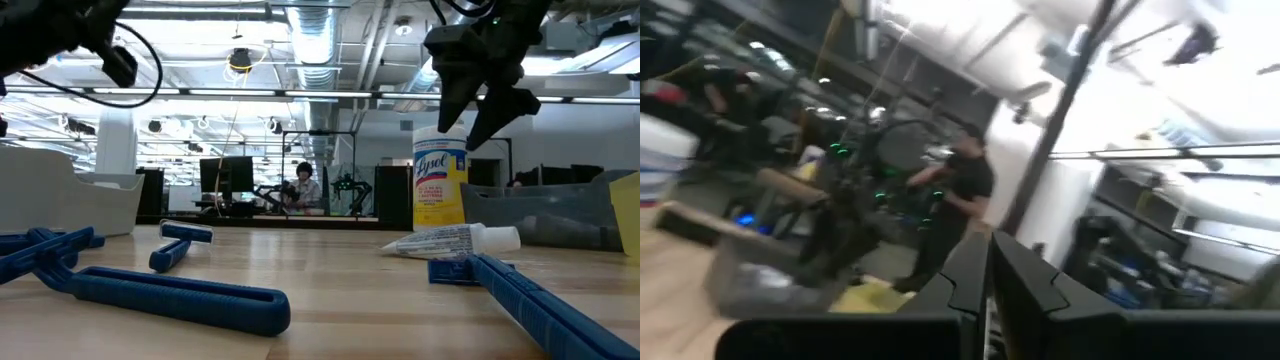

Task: Pick & Place Travel size toiletries
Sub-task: Put the white toothpaste into the black bin

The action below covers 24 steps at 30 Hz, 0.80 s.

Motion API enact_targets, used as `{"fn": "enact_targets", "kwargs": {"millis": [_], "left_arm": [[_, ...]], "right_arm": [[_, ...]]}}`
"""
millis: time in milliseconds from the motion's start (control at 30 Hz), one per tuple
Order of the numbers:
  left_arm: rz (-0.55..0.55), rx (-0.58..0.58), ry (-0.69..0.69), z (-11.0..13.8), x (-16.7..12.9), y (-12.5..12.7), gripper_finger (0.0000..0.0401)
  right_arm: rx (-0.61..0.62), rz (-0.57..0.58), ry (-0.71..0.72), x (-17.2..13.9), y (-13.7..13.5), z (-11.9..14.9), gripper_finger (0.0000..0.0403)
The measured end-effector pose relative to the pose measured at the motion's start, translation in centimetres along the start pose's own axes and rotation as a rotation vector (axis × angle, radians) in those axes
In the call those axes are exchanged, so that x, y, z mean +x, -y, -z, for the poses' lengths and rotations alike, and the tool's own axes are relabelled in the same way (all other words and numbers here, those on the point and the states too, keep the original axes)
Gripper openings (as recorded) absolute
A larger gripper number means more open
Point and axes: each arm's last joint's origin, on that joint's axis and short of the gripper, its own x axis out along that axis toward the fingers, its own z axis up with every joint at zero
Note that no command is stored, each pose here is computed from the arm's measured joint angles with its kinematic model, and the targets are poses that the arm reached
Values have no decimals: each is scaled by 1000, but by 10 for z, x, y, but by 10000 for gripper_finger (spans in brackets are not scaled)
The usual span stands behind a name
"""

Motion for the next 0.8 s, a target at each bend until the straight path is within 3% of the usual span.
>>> {"fn": "enact_targets", "kwargs": {"millis": [333,467,700,800], "left_arm": [[6,1,-14,1,-3,0,13],[56,1,83,-9,-3,5,13],[63,1,96,-10,-3,6,13],[112,172,47,-7,-3,6,12]], "right_arm": [[7,-15,36,0,-2,-2,285],[6,-15,36,0,-2,-2,285],[11,-37,67,-1,-6,-3,285],[16,-57,81,-1,-8,-5,285]]}}
